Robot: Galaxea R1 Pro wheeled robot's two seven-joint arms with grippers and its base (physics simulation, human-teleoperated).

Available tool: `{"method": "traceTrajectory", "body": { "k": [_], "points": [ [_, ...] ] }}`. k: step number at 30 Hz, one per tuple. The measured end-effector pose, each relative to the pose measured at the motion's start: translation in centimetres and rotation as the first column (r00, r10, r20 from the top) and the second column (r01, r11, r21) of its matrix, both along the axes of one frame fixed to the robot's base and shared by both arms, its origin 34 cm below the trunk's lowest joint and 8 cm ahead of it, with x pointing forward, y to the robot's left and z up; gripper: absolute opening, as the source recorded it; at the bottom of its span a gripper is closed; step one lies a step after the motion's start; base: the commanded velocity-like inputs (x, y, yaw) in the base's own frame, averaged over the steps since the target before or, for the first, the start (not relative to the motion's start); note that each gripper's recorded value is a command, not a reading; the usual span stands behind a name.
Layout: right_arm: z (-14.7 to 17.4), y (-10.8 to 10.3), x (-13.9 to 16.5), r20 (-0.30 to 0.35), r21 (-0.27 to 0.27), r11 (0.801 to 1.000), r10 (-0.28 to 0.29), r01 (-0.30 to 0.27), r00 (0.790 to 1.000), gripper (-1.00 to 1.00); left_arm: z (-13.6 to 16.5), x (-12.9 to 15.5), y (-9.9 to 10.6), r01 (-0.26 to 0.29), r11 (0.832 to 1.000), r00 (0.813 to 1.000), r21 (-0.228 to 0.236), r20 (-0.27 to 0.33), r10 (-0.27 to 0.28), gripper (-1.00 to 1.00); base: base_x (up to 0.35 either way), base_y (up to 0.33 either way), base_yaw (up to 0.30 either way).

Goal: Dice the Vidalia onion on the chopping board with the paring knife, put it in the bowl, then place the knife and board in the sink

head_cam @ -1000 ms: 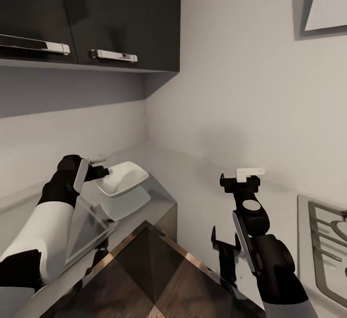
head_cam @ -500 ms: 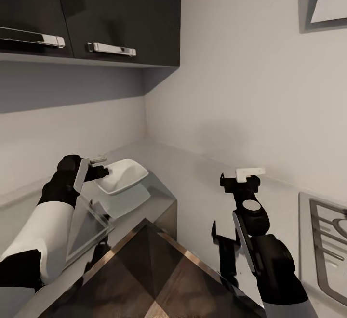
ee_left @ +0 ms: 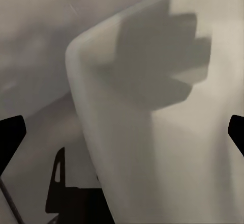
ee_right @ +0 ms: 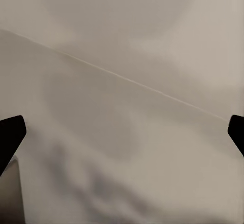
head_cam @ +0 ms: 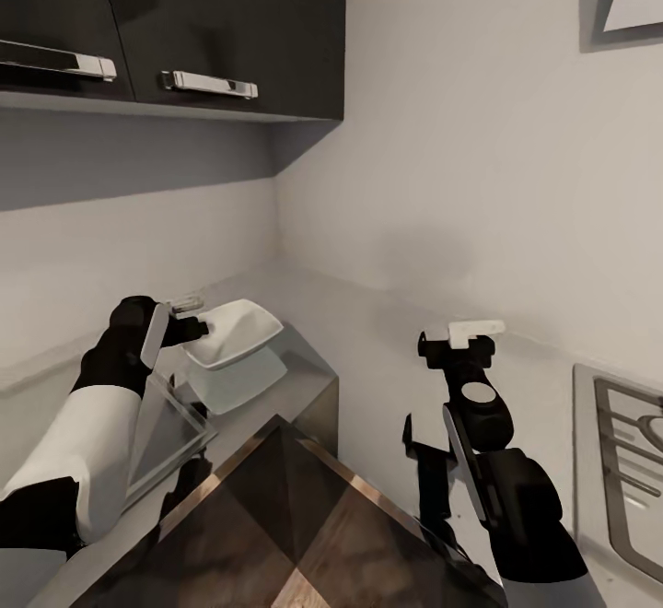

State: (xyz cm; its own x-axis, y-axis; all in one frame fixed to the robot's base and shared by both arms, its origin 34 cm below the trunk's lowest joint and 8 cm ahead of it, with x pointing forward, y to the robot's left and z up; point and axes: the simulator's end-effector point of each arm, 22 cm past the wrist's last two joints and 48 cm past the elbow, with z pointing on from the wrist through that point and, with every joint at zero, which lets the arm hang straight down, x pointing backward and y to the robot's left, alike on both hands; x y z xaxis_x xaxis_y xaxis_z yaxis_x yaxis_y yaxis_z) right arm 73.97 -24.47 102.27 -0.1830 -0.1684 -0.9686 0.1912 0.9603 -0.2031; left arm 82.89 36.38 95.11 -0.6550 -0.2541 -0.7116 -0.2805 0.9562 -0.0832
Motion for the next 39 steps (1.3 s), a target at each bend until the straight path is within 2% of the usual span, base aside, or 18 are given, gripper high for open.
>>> {"method": "traceTrajectory", "body": {
  "k": [3,4,8,14,17,39],
  "points": [
    [0.0,0.0,0.0,0.0,0.0,1.0,0.001,-0.001,1.0,1.0,0.0,0.0,0.0,0.0,1.0,1.0,0.0,0.0,0.0,1.0,0.0,0.0,0.0],
    [0.0,0.0,0.0,0.0,0.0,1.0,0.001,-0.001,1.0,1.0,0.0,0.0,0.0,0.0,1.0,1.0,0.0,0.0,0.0,-1.0,0.0,0.0,0.0],
    [0.0,0.1,0.0,0.0,0.0,1.0,0.001,-0.001,1.0,1.0,0.3,0.1,0.1,-0.002,1.0,1.0,0.003,0.007,0.002,-1.0,0.0,0.0,0.0],
    [0.0,0.1,0.0,0.0,0.0,1.0,0.001,-0.001,1.0,1.0,0.3,0.2,-0.4,0.005,1.0,1.0,-0.022,0.014,-0.004,-1.0,0.0,0.0,0.0],
    [0.0,0.1,0.0,0.0,0.0,1.0,0.001,-0.001,1.0,1.0,0.3,0.1,0.0,0.0,1.0,1.0,-0.008,0.01,0.0,-1.0,0.0,0.0,0.0],
    [1.3,0.6,-0.4,0.021,-0.005,1.0,0.012,-0.012,1.0,1.0,2.1,-0.2,0.2,-0.004,1.0,0.999,0.002,0.035,0.004,-1.0,0.0,0.0,0.0]
  ]
}}
